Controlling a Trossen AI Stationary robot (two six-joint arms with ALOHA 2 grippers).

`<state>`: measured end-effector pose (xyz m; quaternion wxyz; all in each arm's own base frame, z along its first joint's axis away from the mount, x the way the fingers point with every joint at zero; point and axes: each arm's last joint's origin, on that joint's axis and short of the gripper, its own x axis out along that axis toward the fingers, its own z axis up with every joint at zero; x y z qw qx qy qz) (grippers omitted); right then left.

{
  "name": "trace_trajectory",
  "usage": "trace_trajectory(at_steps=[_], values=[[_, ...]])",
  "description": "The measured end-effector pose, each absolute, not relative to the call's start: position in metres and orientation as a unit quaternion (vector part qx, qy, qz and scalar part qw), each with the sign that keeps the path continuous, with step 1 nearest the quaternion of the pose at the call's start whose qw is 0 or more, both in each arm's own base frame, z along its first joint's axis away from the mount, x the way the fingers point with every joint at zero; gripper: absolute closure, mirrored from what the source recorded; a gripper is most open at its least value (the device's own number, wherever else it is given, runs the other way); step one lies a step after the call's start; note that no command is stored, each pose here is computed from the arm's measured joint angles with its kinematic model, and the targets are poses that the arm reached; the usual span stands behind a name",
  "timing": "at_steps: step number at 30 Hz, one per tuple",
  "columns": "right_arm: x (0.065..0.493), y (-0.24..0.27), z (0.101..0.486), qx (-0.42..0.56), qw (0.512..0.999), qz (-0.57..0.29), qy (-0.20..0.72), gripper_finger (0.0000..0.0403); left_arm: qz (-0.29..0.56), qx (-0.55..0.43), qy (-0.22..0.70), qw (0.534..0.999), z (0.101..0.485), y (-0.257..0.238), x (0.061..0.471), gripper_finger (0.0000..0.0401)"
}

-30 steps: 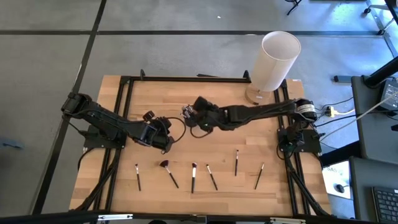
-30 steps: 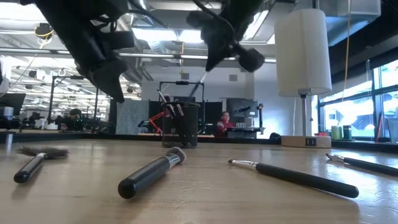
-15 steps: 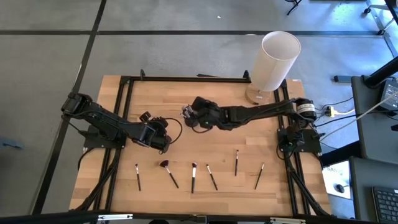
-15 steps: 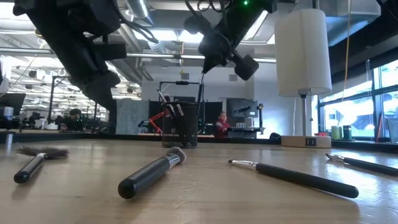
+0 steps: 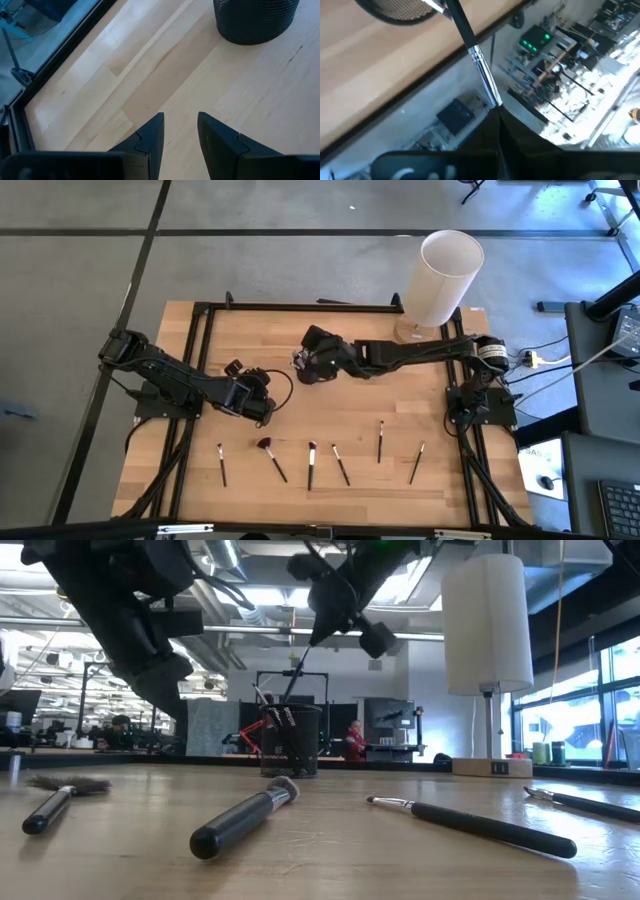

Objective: Put items in baskets/containers
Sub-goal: Put the black eyeshadow brush into the black pen holder

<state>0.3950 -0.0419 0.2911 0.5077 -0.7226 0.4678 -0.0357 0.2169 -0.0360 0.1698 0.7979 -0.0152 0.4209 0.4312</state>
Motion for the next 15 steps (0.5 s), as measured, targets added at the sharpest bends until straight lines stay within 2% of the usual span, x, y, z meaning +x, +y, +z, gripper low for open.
trace_trajectory(at_steps=[9, 15], values=[[0.394, -0.057, 0.287, -0.706, 0.543, -0.01, 0.455, 0.0398, 0.43, -0.01, 0.422, 0.798, 0.17, -0.036, 0.217, 0.0288], [0.396, -0.059, 0.278, -0.708, 0.52, -0.005, 0.479, 0.0398, 0.436, -0.005, 0.415, 0.799, 0.17, -0.036, 0.217, 0.0288]])
